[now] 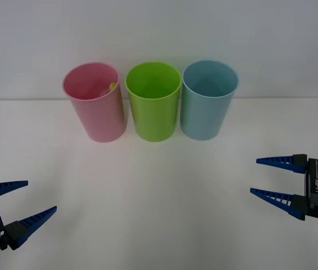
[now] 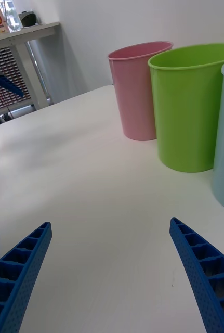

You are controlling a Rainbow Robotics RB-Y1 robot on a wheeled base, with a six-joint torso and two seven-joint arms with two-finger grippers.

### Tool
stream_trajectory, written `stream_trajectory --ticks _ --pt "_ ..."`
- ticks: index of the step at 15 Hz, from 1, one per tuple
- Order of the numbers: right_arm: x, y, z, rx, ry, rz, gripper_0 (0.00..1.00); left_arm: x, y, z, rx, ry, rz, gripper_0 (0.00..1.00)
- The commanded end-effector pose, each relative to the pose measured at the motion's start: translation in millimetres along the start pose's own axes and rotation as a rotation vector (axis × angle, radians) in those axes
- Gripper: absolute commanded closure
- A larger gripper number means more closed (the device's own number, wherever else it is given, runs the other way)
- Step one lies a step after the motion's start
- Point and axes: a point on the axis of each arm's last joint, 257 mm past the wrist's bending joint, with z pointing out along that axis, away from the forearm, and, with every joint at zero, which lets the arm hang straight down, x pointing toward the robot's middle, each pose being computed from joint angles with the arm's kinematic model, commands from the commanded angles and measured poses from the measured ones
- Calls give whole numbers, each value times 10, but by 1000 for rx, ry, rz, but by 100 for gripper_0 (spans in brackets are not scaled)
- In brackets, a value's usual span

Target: Put cans in the blue bin and PET bottles in the pink bin and trash in the green bin.

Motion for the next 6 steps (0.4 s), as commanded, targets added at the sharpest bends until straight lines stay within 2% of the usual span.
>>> stream_trajectory --ticks 1,6 --pt "0 0 0 0 0 0 22 -18 8 9 -2 -3 11 0" --pt "0 0 0 0 0 0 22 -18 8 9 -2 -3 11 0"
